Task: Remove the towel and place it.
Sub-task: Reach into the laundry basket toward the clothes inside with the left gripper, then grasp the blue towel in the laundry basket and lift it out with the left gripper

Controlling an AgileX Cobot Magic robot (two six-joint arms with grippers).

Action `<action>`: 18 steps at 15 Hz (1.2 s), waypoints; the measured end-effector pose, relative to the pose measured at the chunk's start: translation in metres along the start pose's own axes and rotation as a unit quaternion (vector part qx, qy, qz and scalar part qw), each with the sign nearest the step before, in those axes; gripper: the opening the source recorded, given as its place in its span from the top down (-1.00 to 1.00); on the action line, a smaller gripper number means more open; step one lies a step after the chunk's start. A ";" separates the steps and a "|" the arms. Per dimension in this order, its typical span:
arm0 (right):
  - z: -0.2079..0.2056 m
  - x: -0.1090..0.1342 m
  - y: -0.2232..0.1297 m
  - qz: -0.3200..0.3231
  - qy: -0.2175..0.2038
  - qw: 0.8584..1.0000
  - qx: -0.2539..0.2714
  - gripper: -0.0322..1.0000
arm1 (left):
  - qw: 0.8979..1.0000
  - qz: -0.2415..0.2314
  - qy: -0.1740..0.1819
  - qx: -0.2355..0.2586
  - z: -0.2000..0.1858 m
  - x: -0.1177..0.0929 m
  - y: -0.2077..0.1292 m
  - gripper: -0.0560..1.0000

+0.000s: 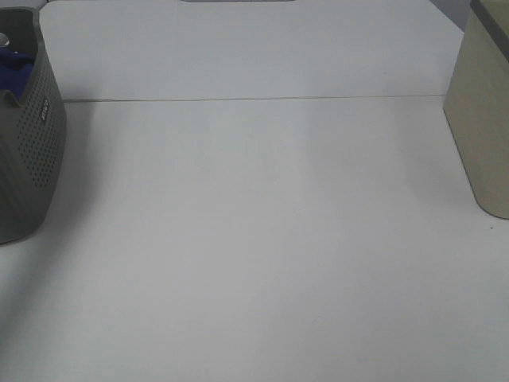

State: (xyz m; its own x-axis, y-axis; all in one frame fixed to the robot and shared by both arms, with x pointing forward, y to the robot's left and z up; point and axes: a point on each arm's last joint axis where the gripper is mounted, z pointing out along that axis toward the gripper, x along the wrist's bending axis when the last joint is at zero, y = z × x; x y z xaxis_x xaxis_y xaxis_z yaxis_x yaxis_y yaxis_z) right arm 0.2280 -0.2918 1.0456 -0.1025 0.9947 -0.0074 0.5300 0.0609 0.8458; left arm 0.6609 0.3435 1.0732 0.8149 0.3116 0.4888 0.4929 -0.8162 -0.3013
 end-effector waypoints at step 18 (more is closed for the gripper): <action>0.000 0.000 0.000 0.001 0.001 1.000 0.000 -0.51 | 0.994 0.038 -0.098 -0.024 0.105 -0.014 0.019 -0.20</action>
State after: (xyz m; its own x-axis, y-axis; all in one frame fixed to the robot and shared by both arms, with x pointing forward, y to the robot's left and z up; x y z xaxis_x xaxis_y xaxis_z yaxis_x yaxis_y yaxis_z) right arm 0.2280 -0.2915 1.0456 -0.1042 0.9945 -0.0049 0.5299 0.0597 0.8459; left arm 0.6908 0.3747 0.9743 0.8952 0.3329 0.2964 0.4164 -0.8618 -0.2897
